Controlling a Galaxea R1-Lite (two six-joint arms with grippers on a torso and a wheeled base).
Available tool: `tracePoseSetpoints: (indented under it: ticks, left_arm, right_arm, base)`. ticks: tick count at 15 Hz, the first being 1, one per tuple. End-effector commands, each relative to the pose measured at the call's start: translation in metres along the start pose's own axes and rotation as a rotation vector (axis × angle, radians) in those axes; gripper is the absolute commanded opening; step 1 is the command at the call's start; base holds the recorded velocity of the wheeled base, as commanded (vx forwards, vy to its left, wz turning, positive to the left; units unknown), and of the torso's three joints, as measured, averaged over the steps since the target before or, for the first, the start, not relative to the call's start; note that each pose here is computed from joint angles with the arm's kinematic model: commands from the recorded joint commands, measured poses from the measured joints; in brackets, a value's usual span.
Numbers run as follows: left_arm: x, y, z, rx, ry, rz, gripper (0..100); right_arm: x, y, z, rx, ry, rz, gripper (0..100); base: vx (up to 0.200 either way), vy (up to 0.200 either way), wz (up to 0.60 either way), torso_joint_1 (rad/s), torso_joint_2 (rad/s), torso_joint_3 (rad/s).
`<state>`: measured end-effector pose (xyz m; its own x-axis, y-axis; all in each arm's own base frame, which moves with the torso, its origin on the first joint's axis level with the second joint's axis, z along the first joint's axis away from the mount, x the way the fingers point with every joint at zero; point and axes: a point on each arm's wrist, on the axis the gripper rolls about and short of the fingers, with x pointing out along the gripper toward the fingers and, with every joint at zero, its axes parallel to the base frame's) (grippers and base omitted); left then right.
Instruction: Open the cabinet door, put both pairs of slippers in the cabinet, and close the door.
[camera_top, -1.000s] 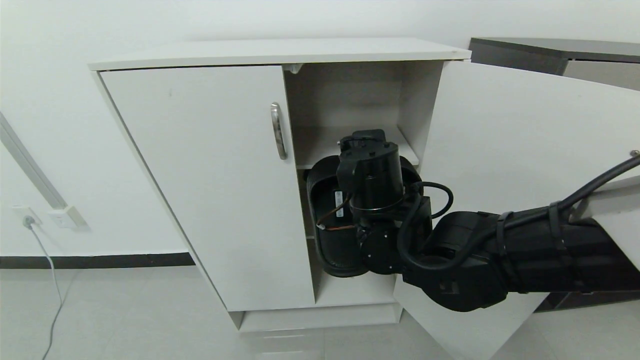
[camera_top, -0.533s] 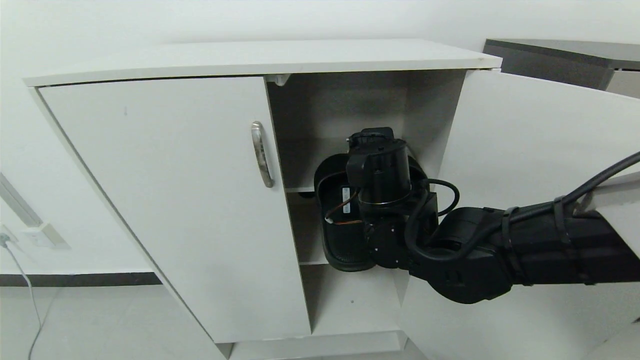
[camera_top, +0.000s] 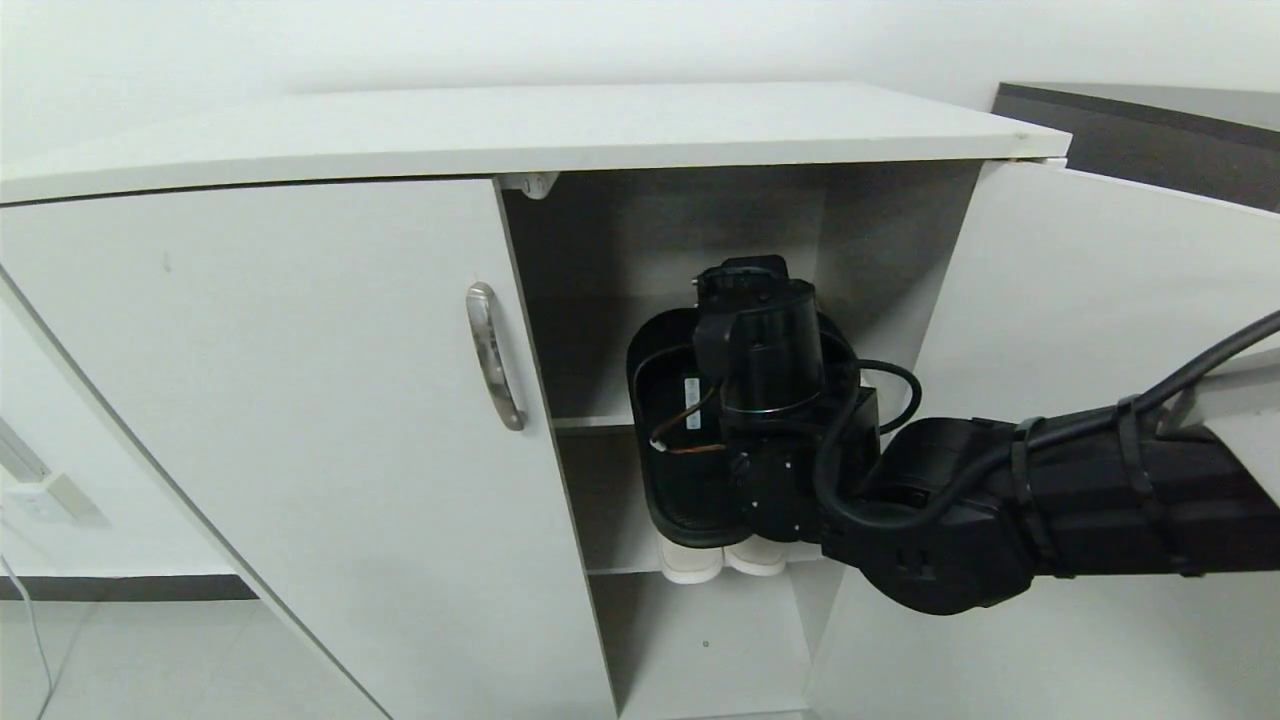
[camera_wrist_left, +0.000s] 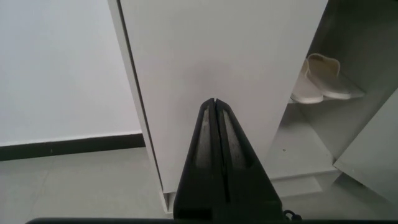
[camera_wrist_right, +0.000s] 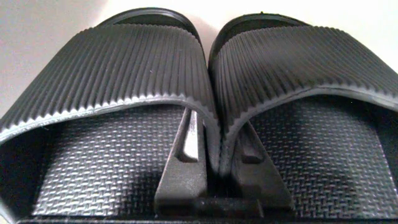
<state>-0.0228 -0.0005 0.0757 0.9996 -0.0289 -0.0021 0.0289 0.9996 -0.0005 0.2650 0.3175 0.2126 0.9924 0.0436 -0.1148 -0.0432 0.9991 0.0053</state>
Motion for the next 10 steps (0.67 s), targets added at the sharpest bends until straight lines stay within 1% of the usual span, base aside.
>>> tracePoseSetpoints:
  ticks: [1,3,7,10]
  left_arm:
    - [0.000,0.000,0.000,0.000,-0.001,0.000,0]
    - [0.000,0.000,0.000,-0.001,-0.001,0.000,0]
    - [0.000,0.000,0.000,-0.001,-0.001,0.001,0]
    - [0.000,0.000,0.000,-0.001,-0.001,0.001,0]
  right_arm:
    - [0.000,-0.001,0.001,0.000,-0.001,0.001,0]
    - [0.005,0.000,-0.002,-0.011,0.007,0.001,0]
    - [0.030,-0.005,0.007,-0.015,0.021,-0.046,0]
    - [0.045,-0.001,0.008,-0.012,0.023,-0.057,0]
  base:
    - [0.000,0.000,0.00,0.000,0.00,0.000]
    - [0.000,0.000,0.00,0.000,0.00,0.000]
    - [0.000,0.000,0.00,0.000,0.00,0.000]
    - [0.000,0.000,0.00,0.000,0.00,0.000]
